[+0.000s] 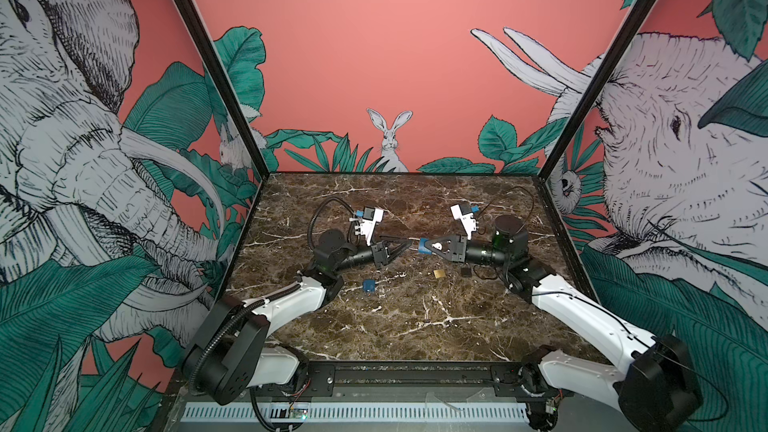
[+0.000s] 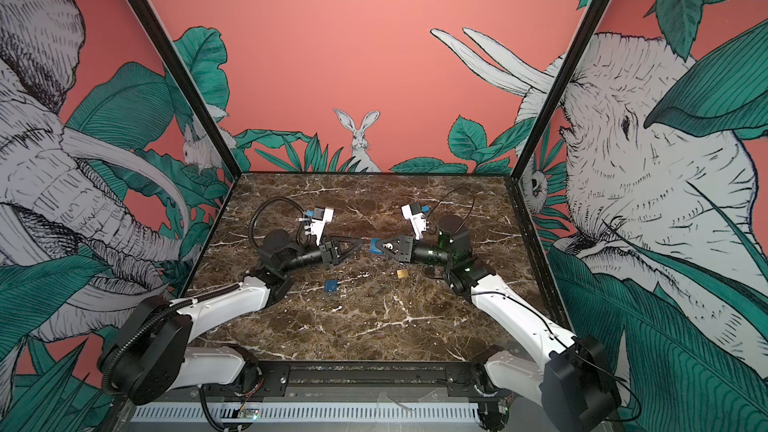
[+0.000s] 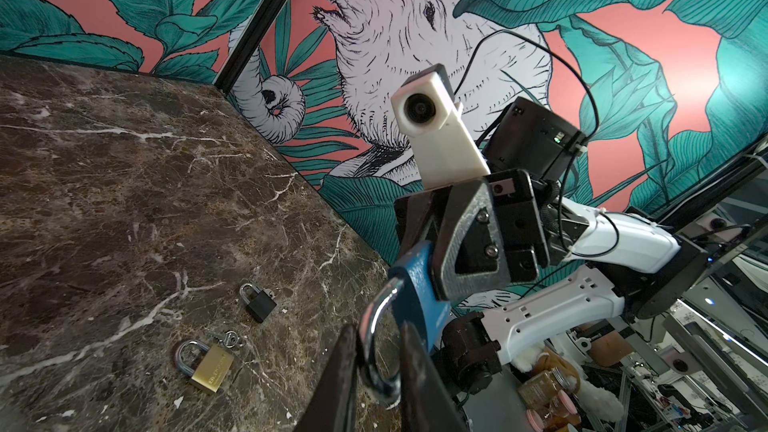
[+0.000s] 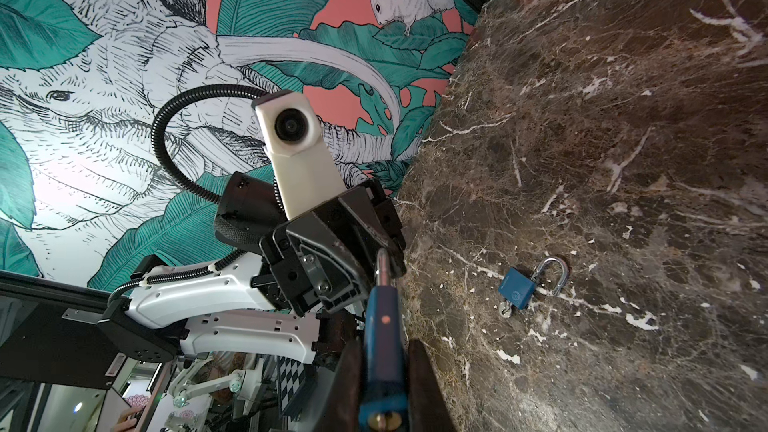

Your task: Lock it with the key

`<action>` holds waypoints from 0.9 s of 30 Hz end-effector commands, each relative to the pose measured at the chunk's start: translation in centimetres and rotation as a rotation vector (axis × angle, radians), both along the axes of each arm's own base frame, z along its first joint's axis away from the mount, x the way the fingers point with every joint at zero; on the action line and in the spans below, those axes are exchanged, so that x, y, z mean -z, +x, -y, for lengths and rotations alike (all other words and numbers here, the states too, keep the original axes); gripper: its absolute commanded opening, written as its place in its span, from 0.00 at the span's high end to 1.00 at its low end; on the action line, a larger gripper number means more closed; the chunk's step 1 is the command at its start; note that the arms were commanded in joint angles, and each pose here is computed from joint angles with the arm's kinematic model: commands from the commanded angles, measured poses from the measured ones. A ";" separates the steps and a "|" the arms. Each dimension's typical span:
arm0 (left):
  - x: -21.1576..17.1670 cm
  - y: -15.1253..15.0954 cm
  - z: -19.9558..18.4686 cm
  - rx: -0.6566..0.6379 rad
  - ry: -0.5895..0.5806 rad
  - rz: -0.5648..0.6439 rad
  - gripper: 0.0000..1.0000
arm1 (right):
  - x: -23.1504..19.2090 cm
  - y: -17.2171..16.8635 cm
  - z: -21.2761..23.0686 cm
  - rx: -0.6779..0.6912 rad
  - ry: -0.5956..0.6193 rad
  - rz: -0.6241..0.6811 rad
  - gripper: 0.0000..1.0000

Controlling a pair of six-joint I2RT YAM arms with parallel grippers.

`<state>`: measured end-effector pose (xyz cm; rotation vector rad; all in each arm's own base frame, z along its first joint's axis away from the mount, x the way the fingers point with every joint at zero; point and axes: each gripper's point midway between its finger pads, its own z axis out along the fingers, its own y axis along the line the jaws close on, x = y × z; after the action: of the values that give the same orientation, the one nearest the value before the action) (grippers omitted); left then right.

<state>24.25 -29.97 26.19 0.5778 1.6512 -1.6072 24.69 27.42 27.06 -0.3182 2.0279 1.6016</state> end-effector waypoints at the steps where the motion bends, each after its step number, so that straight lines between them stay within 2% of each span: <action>1: -1.4 -1.0 -0.2 0.019 -0.029 0.039 0.83 | -1.9 0.2 0.2 0.004 0.036 0.093 1.00; 5: -1.8 -0.9 -0.2 0.020 -0.037 0.039 0.90 | -1.7 0.1 0.1 -0.005 0.033 0.100 1.00; 7: -2.0 -0.8 -0.2 0.014 -0.042 0.034 0.99 | -1.8 0.0 0.1 -0.015 0.037 0.113 1.00; 18: -5.7 -1.9 -0.1 0.090 -0.160 -0.035 1.00 | -2.4 -0.9 0.0 -0.067 0.044 0.254 1.00; 27: -6.4 -3.9 0.4 0.090 -0.094 0.008 1.00 | -2.3 -0.7 0.0 -0.052 0.056 0.253 1.00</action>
<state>23.10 -29.76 28.59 0.4567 1.6906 -1.7359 23.94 27.37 28.89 -0.5153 1.8428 1.5732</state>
